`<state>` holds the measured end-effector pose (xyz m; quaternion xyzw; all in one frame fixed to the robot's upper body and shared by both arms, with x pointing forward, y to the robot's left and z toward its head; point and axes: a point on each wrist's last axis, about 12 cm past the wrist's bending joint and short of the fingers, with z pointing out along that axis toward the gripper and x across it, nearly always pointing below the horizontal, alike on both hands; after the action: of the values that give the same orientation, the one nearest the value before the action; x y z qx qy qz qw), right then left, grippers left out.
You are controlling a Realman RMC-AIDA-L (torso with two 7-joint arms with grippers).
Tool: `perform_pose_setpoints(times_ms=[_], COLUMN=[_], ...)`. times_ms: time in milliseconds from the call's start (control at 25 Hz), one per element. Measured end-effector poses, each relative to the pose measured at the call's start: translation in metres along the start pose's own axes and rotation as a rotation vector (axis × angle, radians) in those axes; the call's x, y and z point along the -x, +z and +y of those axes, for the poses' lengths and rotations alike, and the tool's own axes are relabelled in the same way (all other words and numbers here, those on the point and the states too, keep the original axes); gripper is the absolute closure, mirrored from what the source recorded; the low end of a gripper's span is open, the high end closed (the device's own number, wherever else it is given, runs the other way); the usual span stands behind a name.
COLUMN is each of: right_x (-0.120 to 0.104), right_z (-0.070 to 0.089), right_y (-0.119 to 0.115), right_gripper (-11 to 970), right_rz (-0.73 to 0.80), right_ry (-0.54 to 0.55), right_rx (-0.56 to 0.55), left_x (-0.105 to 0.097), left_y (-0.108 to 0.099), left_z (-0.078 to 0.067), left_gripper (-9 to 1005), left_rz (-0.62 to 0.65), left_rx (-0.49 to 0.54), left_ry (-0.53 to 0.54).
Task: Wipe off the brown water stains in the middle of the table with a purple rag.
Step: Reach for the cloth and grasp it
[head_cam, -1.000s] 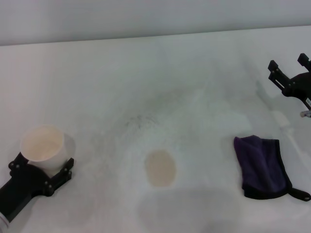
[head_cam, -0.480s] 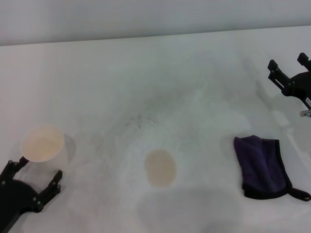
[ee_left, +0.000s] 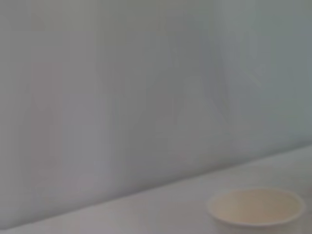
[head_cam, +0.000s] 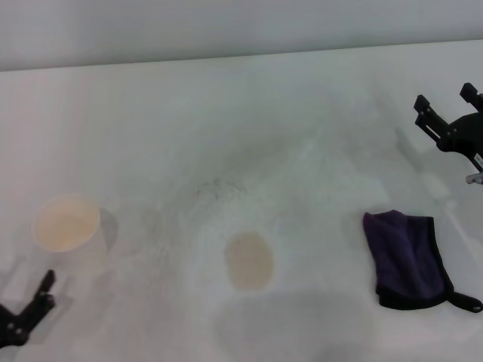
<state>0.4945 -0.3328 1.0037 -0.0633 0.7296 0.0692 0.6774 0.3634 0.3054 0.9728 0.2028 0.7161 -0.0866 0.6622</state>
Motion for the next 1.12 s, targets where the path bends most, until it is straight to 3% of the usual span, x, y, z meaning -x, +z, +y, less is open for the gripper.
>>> perform_pose_setpoints(times_ms=[240, 320, 440, 520, 720, 960, 1120], right_x=[0.003, 0.005, 0.012, 0.019, 0.041, 0.08, 0.103], right_z=[-0.001, -0.001, -0.004, -0.012, -0.027, -0.038, -0.041], right_y=[-0.009, -0.008, -0.003, 0.003, 0.029, 0.049, 0.057], right_gripper=[86, 87, 87, 87, 86, 85, 87], right_rz=[-0.043, -0.053, -0.062, -0.044, 0.125, 0.333, 0.491], right_ry=[0.045, 0.092, 0.189, 0.272, 0.36, 0.349, 0.288], right_rx=[0.011, 0.024, 0.081, 0.127, 0.247, 0.352, 0.346], left_x=[0.002, 0.002, 0.004, 0.005, 0.01, 0.019, 0.023], left_y=[-0.021, -0.021, -0.029, -0.029, -0.023, -0.004, 0.005], left_z=[0.014, 0.014, 0.026, 0.031, 0.042, 0.054, 0.056], left_gripper=[105, 105, 105, 105, 105, 106, 106], left_rz=[-0.035, -0.035, -0.06, -0.071, -0.118, -0.187, -0.206], left_rx=[0.18, 0.18, 0.32, 0.357, 0.414, 0.404, 0.39], left_ry=[-0.02, -0.02, -0.036, -0.046, -0.105, -0.125, -0.117])
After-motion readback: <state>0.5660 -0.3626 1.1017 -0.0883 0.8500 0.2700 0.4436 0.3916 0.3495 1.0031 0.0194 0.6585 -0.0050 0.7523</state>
